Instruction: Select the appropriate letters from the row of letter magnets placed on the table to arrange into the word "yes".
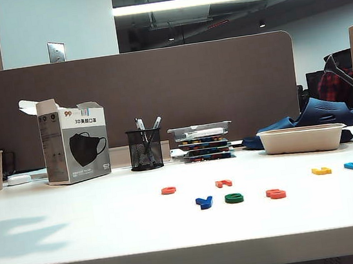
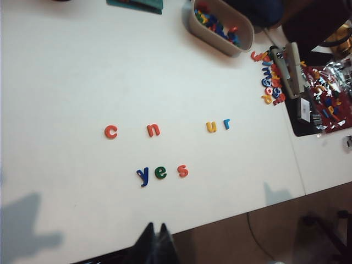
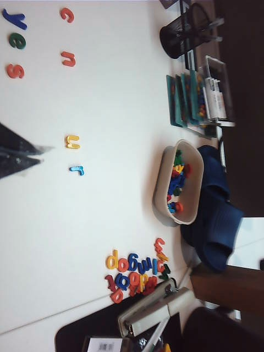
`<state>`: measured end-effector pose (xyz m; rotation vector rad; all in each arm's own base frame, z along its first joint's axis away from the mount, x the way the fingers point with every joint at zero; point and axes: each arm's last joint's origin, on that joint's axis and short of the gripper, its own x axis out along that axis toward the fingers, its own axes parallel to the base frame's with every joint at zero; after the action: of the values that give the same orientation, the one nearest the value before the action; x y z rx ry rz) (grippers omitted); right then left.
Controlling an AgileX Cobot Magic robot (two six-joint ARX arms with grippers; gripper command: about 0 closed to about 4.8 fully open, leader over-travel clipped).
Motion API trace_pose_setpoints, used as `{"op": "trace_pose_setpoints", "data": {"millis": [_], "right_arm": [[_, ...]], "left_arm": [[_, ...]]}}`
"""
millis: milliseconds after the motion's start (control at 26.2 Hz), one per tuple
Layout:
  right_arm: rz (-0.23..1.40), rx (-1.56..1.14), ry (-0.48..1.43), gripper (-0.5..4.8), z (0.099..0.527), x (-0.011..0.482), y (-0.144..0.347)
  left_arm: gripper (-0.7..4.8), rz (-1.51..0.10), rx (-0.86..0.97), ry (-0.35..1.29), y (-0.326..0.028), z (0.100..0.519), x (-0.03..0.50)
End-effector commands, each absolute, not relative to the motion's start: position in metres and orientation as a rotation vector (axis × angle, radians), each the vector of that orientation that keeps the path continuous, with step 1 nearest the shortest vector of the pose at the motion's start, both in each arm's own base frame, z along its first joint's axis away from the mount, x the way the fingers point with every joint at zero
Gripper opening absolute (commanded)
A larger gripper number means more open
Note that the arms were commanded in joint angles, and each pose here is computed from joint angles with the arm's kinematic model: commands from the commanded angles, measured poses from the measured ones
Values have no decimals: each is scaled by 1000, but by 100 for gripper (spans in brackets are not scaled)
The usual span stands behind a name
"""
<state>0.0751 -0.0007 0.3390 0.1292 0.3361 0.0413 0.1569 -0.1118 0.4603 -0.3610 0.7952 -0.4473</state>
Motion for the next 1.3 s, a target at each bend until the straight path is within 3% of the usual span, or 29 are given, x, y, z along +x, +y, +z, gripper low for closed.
{"op": "trace_pose_setpoints", "data": {"millis": [38,688,1299], "right_arm": [[69,127,251,-1,323,78,0],[100,172,111,-1,234,93,0],[101,123,-20,-1,197,88,0]], "left_arm": [[-5,-457,-370,766,-112,464,157],[-5,-463,-375,752,-113,465,158],[-5,-467,-377,748,-113,465,159]]}}
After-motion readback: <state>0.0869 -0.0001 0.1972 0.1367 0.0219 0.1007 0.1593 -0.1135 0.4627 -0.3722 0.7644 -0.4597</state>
